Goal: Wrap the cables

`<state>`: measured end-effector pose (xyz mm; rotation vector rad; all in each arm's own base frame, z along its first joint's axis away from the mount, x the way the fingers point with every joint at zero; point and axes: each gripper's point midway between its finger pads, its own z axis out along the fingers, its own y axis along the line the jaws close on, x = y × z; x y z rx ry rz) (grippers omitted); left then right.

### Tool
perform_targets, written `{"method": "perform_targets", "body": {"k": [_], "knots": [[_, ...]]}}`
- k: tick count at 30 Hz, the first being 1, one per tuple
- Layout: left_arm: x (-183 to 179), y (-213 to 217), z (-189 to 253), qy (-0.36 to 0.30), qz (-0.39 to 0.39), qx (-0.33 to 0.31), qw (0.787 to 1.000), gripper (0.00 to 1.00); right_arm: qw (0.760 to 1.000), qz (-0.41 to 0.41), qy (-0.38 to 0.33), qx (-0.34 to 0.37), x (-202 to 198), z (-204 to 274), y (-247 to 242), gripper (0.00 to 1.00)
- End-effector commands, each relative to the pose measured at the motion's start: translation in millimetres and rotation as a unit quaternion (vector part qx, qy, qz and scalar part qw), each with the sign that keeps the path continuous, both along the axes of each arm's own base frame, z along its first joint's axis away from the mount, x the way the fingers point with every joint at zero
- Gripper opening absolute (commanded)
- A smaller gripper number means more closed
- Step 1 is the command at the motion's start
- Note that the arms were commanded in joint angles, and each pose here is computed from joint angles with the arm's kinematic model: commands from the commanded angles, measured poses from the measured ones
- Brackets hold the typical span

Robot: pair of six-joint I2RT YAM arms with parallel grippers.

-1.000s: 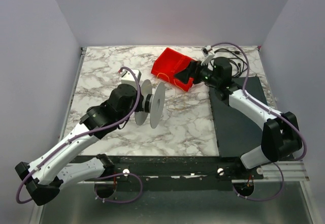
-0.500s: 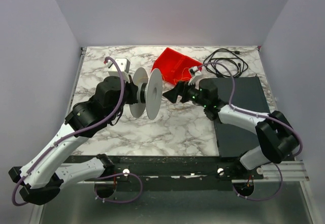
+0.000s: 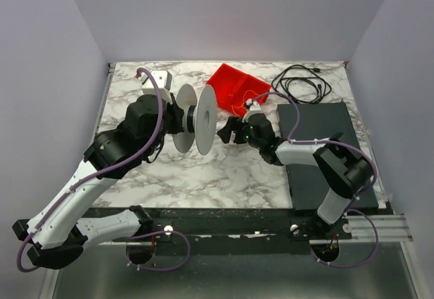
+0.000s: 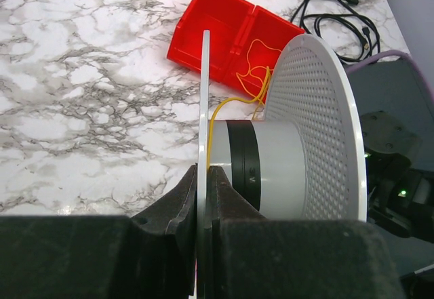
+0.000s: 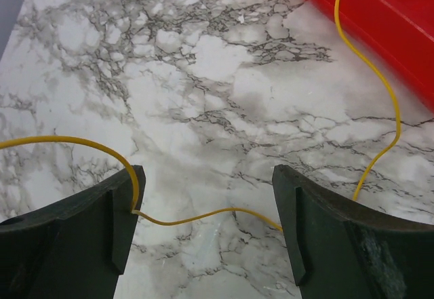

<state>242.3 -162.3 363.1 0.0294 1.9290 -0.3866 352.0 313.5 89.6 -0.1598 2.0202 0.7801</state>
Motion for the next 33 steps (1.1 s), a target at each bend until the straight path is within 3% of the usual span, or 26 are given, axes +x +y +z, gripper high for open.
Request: {"method": "perform_targets", "body": {"k": [1, 4, 8, 13, 16, 24, 33], "knots": [[3.3, 3.8, 32.6, -0.033, 0.020, -0.037, 0.999, 0.00, 1.000, -0.009, -0.018, -0.011, 6.9, -7.2, 19.5, 0.82], [4.0, 5.4, 39.0, -0.037, 0.025, -0.043, 0.998, 0.00, 1.000, -0.011, -0.013, -0.018, 6.9, -18.5, 27.5, 0.79], [6.1, 8.0, 44.7, -0.041, 0.037, -0.049, 0.997, 0.00, 0.999, -0.026, -0.009, -0.026, 12.2, -31.2, 29.5, 0.66], [14.1, 17.6, 49.1, -0.049, 0.079, -0.062, 0.994, 0.00, 0.999, -0.024, -0.006, -0.039, 1.3, -34.5, 35.9, 0.18], [25.9, 25.1, 52.5, -0.067, 0.113, -0.087, 0.988, 0.00, 0.998, -0.025, -0.004, -0.050, -17.0, -32.3, 33.8, 0.01], [72.8, 33.9, 42.5, -0.082, 0.194, -0.151, 0.966, 0.00, 0.994, 0.006, 0.017, -0.105, -66.3, -14.5, 24.5, 0.01], [128.5, 30.1, 18.6, -0.104, 0.259, -0.112, 0.954, 0.00, 0.979, 0.104, -0.004, -0.176, -120.7, 38.3, 34.6, 0.01]]}}
